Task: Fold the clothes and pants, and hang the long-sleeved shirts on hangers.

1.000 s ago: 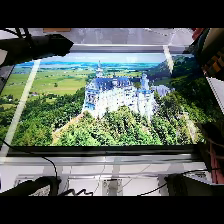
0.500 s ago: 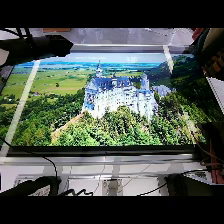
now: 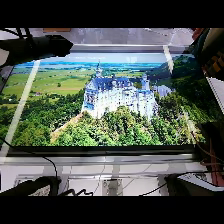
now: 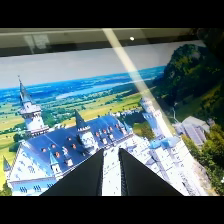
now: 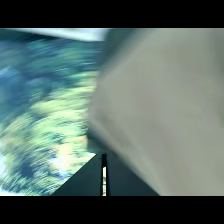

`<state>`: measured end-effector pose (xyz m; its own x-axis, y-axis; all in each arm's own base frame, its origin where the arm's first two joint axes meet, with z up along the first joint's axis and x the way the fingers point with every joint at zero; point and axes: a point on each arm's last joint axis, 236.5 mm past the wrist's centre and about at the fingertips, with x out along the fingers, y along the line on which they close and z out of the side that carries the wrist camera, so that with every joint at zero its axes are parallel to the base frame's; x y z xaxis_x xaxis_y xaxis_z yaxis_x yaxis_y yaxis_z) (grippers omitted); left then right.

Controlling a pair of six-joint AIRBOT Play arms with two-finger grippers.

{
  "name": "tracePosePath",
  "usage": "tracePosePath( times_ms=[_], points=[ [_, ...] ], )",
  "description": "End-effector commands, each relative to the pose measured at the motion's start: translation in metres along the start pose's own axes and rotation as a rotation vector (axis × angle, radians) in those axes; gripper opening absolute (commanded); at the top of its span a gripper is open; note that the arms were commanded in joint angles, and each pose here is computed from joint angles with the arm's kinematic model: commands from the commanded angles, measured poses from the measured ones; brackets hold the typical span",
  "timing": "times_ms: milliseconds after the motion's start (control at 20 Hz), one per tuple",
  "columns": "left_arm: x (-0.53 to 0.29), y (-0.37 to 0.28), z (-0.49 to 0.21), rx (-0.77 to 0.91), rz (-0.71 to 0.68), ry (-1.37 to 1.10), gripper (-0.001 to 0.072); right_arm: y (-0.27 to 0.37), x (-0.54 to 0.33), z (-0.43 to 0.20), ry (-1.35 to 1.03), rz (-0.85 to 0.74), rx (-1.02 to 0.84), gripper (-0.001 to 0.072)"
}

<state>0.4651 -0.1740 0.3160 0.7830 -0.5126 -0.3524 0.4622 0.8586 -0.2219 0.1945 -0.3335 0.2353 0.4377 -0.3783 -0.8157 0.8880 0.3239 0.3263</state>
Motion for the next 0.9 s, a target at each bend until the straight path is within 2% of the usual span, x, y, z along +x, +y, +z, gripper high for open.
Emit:
tracePosePath(
  times_ms=[0,100,200,350,500,600,850],
  points=[
    [0.000,0.001,0.000,0.000,0.001,0.000,0.0122,0.134,0.014,-0.016,-0.085,0.194,-0.296,0.0024],
    [0.000,0.001,0.000,0.000,0.001,0.000,0.0121,0.226,0.007,-0.054,-0.147,0.335,-0.545,0.0023],
    [0.000,0.001,0.000,0.000,0.001,0.000,0.0121,0.310,-0.007,-0.118,-0.172,0.499,-0.771,0.0024],
    [0.000,0.001,0.000,0.000,0.001,0.001,0.0121,0.390,-0.024,-0.231,-0.161,0.671,-1.059,0.0024],
    [0.000,0.001,0.000,0.000,0.001,0.001,0.0121,0.416,-0.016,-0.325,-0.138,0.679,-1.339,0.0024],
    [0.000,0.001,0.000,-0.001,0.001,0.001,0.0122,0.416,0.002,-0.360,-0.126,0.621,-1.467,0.0024],
    [0.000,0.001,0.000,-0.001,0.001,0.001,0.0121,0.406,0.036,-0.393,-0.028,0.551,-1.541,0.0024]
  ],
)
